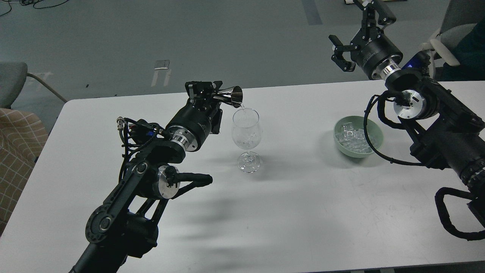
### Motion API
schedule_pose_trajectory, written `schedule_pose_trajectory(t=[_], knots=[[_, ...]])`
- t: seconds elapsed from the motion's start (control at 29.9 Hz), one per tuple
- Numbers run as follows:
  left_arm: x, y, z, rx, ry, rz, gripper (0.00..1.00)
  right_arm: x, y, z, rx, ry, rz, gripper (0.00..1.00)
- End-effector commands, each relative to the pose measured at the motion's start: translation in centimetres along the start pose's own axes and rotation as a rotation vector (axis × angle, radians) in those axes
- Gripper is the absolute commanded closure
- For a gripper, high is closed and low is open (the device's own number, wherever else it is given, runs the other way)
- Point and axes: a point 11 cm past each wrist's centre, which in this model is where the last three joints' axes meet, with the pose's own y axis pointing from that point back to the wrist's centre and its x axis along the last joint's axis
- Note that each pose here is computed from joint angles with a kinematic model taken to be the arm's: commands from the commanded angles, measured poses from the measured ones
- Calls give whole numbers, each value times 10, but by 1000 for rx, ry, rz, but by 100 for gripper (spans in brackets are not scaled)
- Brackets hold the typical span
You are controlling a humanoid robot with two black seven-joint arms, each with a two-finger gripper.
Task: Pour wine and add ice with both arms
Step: 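Tilt the jigger over the wine glass with the left gripper to pour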
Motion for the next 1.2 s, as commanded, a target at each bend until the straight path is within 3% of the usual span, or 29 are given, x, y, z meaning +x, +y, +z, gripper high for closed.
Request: schedule_pose_trajectory(t=[0.0, 0.3, 1.17], knots=[[0, 0, 2, -14, -21, 5, 100, 0, 0, 0, 0, 0, 0, 0], [-19, 2, 1, -38, -150, -29, 100, 0, 0, 0, 0, 0, 0, 0], [-19, 5, 19, -211, -475, 36, 100, -1, 0, 1, 0, -1, -2, 0]])
